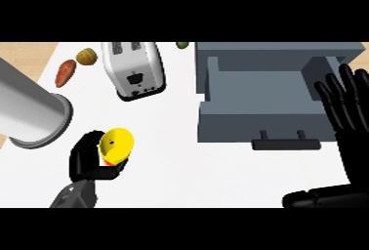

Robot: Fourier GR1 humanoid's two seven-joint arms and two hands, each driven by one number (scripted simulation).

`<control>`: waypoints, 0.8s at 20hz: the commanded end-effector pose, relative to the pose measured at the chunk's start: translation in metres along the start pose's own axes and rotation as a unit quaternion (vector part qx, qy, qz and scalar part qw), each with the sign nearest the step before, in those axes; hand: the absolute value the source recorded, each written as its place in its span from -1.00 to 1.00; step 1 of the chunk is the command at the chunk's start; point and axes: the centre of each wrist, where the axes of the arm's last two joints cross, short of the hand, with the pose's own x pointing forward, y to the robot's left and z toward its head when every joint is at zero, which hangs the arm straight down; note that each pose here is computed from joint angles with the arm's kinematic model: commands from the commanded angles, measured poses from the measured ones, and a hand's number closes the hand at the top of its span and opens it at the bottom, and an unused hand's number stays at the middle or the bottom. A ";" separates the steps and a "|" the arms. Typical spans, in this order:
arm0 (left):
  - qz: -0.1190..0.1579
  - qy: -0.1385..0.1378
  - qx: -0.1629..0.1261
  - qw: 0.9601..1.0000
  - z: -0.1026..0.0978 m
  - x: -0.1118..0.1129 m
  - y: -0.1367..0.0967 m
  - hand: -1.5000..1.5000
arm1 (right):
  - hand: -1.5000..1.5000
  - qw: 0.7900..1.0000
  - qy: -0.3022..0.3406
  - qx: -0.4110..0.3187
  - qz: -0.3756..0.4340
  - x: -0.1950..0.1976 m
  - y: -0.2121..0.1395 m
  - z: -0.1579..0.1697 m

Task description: Pick up the cup, place it into the drawer and close the drawer

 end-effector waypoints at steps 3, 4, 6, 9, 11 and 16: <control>0.047 -0.069 -0.046 0.995 -0.033 0.025 -0.006 1.00 | -1.00 1.000 0.008 -0.002 0.005 -0.003 -0.008 -0.004; 0.046 -0.067 -0.060 0.995 -0.037 0.028 -0.008 1.00 | -1.00 1.000 0.009 -0.007 0.008 -0.009 -0.001 -0.003; 0.063 -0.067 -0.077 0.993 -0.034 0.026 -0.038 1.00 | -1.00 1.000 0.005 -0.009 0.008 -0.011 -0.005 0.004; 0.047 -0.068 -0.128 0.988 -0.051 0.045 -0.054 1.00 | -1.00 1.000 0.010 -0.007 0.003 0.013 0.006 0.001; 0.047 -0.073 -0.156 0.984 -0.061 0.065 -0.050 1.00 | -1.00 1.000 0.007 -0.008 0.005 0.007 -0.008 0.011; 0.069 -0.078 -0.162 0.981 -0.079 0.107 -0.097 1.00 | -1.00 1.000 0.017 -0.015 0.006 -0.006 -0.016 0.016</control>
